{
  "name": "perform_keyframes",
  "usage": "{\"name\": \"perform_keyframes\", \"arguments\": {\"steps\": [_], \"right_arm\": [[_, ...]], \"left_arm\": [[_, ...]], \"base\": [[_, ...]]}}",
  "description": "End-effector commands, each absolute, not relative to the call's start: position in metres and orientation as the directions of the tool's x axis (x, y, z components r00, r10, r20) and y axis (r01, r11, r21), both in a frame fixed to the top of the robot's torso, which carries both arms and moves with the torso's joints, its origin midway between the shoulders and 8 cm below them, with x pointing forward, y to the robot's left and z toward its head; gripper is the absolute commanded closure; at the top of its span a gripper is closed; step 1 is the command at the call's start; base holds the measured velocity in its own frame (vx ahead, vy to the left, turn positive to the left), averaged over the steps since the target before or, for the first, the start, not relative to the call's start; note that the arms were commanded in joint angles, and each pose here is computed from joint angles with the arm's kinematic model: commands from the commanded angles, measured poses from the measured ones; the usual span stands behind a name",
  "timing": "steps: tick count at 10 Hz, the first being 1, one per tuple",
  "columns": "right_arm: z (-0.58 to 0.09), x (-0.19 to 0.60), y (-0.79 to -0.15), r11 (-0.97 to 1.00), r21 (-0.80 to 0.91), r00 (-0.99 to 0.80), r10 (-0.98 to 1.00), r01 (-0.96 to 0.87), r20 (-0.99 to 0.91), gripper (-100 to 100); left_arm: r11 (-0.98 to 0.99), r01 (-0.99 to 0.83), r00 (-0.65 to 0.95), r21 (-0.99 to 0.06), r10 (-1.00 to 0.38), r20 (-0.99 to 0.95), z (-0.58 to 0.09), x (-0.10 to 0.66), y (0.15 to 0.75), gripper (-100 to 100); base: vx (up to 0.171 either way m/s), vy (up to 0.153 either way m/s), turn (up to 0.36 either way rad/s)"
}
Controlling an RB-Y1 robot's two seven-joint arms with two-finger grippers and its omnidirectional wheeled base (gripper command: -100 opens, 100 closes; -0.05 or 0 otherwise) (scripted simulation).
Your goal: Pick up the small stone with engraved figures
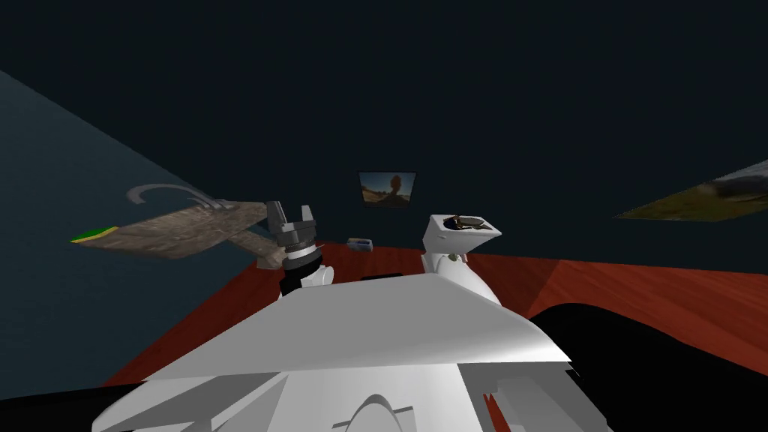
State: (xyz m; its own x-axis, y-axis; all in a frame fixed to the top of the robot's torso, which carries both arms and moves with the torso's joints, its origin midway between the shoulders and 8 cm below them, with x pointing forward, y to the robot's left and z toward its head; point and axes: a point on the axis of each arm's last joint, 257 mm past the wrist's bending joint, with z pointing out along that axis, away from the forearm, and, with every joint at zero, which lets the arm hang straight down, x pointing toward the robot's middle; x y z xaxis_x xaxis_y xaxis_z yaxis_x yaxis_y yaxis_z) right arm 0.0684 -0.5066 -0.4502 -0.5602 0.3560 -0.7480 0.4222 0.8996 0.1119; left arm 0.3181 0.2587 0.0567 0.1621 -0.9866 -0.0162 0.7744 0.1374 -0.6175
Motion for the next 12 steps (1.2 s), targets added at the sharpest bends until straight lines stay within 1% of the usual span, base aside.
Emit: {"name": "perform_keyframes", "arguments": {"steps": [1, 2, 3, 4, 5, 6, 7, 8, 9, 10, 11, 12], "right_arm": [[-0.456, 0.032, -0.529, 0.908, 0.013, -0.635, 0.303, 0.418, -0.711, -100], [-0.458, 0.028, -0.531, 0.906, 0.009, -0.639, 0.305, 0.423, -0.706, -100], [-0.459, 0.004, -0.549, 0.911, -0.068, -0.694, 0.259, 0.406, -0.672, -100], [-0.462, -0.003, -0.551, 0.908, -0.074, -0.7, 0.264, 0.413, -0.664, -100], [-0.461, -0.03, -0.571, 0.907, -0.15, -0.752, 0.224, 0.394, -0.62, -100], [-0.462, -0.032, -0.571, 0.905, -0.152, -0.754, 0.226, 0.396, -0.617, -100], [-0.459, -0.057, -0.591, 0.901, -0.223, -0.799, 0.189, 0.372, -0.571, -100], [-0.454, -0.081, -0.611, 0.893, -0.29, -0.84, 0.156, 0.345, -0.52, -100], [-0.454, -0.085, -0.612, 0.891, -0.293, -0.843, 0.16, 0.348, -0.514, -100], [-0.446, -0.1, -0.63, 0.883, -0.349, -0.873, 0.124, 0.314, -0.473, -100], [-0.447, -0.109, -0.633, 0.879, -0.356, -0.878, 0.132, 0.319, -0.461, -100], [-0.438, -0.124, -0.651, 0.867, -0.408, -0.904, 0.102, 0.285, -0.416, -100]], "left_arm": [[0.137, 0.774, 0.162, -0.618, -0.987, -0.016, 0.057, 0.318, 0.259, 0], [0.137, 0.775, 0.162, -0.617, -0.987, -0.016, 0.057, 0.318, 0.259, 0], [0.137, 0.774, 0.162, -0.618, -0.987, -0.016, 0.057, 0.318, 0.259, 0], [0.137, 0.775, 0.162, -0.617, -0.987, -0.016, 0.057, 0.318, 0.259, 0], [0.137, 0.774, 0.162, -0.618, -0.987, -0.016, 0.057, 0.318, 0.259, 0], [0.137, 0.775, 0.162, -0.617, -0.987, -0.016, 0.057, 0.318, 0.259, 0], [0.137, 0.774, 0.162, -0.618, -0.987, -0.016, 0.057, 0.318, 0.259, 0], [0.137, 0.774, 0.162, -0.618, -0.987, -0.016, 0.057, 0.318, 0.259, 0], [0.137, 0.774, 0.162, -0.618, -0.987, -0.016, 0.057, 0.318, 0.259, 0], [0.138, 0.774, 0.162, -0.618, -0.987, -0.016, 0.057, 0.318, 0.259, 0], [0.137, 0.774, 0.162, -0.618, -0.987, -0.016, 0.057, 0.318, 0.259, 0], [0.138, 0.774, 0.162, -0.618, -0.987, -0.016, 0.057, 0.318, 0.259, 0]], "base": [[-0.016, 0.033, 0.391], [-0.011, 0.019, 0.161], [-0.011, 0.034, 0.321], [-0.009, 0.02, 0.195], [-0.009, 0.031, 0.368], [-0.003, 0.014, 0.169], [0.0, 0.022, 0.335], [-0.001, 0.027, 0.519], [0.004, 0.009, 0.185], [0.005, 0.015, 0.265], [0.005, 0.007, 0.174], [0.005, 0.013, 0.379]]}}
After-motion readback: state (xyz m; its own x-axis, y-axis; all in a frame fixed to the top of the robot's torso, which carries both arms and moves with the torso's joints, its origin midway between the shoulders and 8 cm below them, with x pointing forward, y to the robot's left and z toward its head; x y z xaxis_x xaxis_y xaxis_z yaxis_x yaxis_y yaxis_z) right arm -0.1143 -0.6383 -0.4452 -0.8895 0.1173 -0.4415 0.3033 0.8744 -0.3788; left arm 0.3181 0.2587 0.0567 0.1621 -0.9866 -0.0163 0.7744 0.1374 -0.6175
